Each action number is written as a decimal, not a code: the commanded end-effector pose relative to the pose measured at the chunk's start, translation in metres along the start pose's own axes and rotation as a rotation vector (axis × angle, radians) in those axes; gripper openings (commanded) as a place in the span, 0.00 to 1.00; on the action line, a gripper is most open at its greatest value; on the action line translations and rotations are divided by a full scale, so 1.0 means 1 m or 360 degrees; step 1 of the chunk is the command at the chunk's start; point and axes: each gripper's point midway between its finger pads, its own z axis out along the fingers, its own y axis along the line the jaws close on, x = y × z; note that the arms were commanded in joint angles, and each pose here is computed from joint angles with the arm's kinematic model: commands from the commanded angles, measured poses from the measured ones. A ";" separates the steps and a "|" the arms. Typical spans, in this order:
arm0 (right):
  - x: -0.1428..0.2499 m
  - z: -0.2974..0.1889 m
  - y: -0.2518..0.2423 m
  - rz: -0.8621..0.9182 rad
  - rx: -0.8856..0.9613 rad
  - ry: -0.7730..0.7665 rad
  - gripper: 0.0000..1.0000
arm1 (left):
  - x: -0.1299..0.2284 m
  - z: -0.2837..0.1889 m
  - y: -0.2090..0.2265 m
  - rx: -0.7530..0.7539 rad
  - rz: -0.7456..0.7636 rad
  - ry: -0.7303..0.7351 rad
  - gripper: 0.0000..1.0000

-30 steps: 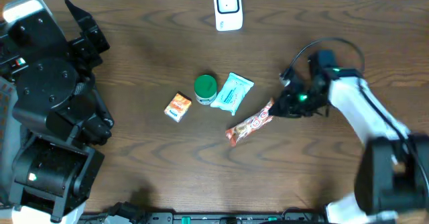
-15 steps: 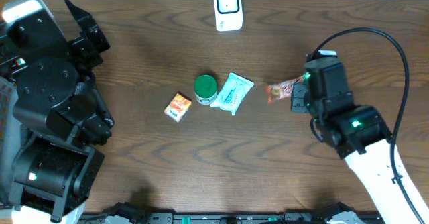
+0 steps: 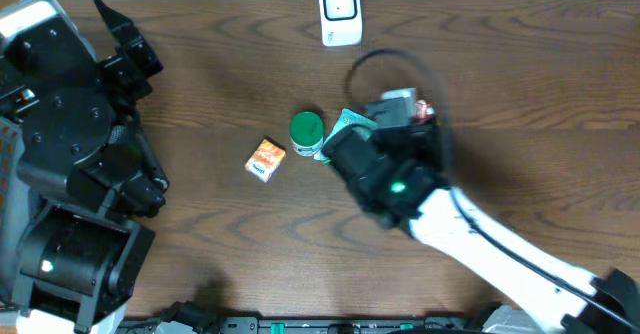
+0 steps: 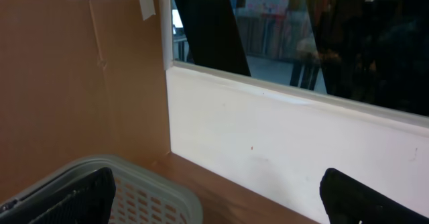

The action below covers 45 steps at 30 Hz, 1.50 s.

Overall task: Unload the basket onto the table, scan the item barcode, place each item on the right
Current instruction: 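Lift the red snack bar with the right gripper, barcode side up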

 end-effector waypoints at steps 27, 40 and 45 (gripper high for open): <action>0.137 -0.123 0.219 -0.0907 -0.0865 0.0093 0.01 | -0.031 -0.033 0.038 -0.0003 -0.0173 -0.0136 0.98; 0.123 -0.144 0.204 -0.0847 -0.1030 0.0162 0.81 | -0.031 -0.033 0.038 -0.0003 -0.0170 -0.0133 0.98; 0.084 -0.164 0.179 -0.0451 -0.1274 0.0245 0.95 | -0.031 -0.033 0.038 -0.0003 -0.0169 -0.0132 0.98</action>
